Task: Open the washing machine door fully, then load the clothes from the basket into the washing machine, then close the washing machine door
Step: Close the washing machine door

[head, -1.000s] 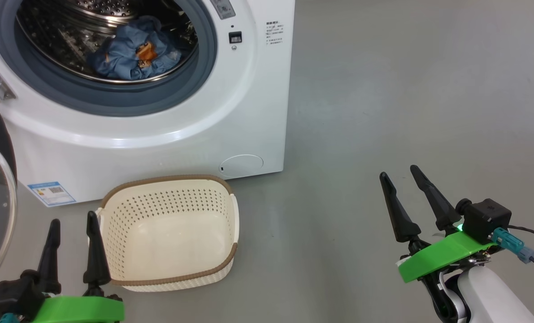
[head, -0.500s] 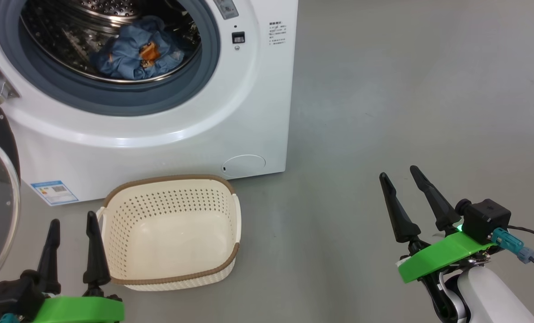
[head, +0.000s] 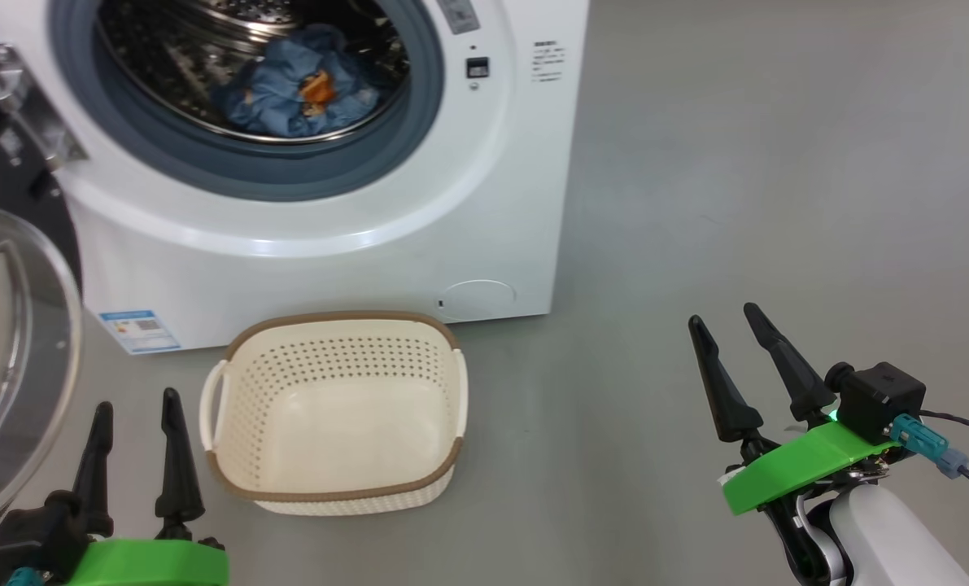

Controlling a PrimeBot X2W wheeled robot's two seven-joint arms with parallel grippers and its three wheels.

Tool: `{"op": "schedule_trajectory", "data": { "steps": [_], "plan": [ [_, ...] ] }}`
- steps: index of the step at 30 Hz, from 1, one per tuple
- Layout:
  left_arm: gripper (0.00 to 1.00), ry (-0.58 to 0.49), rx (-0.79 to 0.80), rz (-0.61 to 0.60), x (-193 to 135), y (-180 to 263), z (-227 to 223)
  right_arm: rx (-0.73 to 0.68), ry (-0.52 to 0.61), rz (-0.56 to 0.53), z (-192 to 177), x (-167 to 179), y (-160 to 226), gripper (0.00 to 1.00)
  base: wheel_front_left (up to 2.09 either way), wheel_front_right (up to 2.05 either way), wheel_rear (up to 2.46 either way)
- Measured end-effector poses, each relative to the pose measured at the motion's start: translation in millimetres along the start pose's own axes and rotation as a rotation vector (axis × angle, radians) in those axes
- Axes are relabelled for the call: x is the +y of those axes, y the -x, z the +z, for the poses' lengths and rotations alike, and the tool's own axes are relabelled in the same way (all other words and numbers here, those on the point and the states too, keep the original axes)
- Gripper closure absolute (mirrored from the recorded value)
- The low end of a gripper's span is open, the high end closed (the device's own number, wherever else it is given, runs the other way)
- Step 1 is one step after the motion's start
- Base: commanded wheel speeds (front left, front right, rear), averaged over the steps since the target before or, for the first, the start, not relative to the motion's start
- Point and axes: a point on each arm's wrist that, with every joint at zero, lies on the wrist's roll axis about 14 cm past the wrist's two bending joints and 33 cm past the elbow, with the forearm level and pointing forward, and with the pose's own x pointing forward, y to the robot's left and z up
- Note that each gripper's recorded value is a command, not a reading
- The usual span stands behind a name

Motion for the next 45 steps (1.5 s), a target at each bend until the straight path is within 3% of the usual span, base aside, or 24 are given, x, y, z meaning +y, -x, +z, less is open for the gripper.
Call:
{"op": "schedule_trajectory", "data": {
  "steps": [26, 45],
  "plan": [
    [0.00, -0.051, -0.080, 0.321, 93.8, 84.0, 37.3, 0.092, -0.051, 0.319, -34.6, 111.0, -33.2, 0.00, 0.00, 0.00, 0.00],
    [0.00, -0.069, -0.123, 0.503, 137.3, 148.3, 55.0, 0.137, -0.081, 0.506, -50.0, 182.0, -40.7, 0.00, 0.00, 0.00, 0.00]
  ]
}}
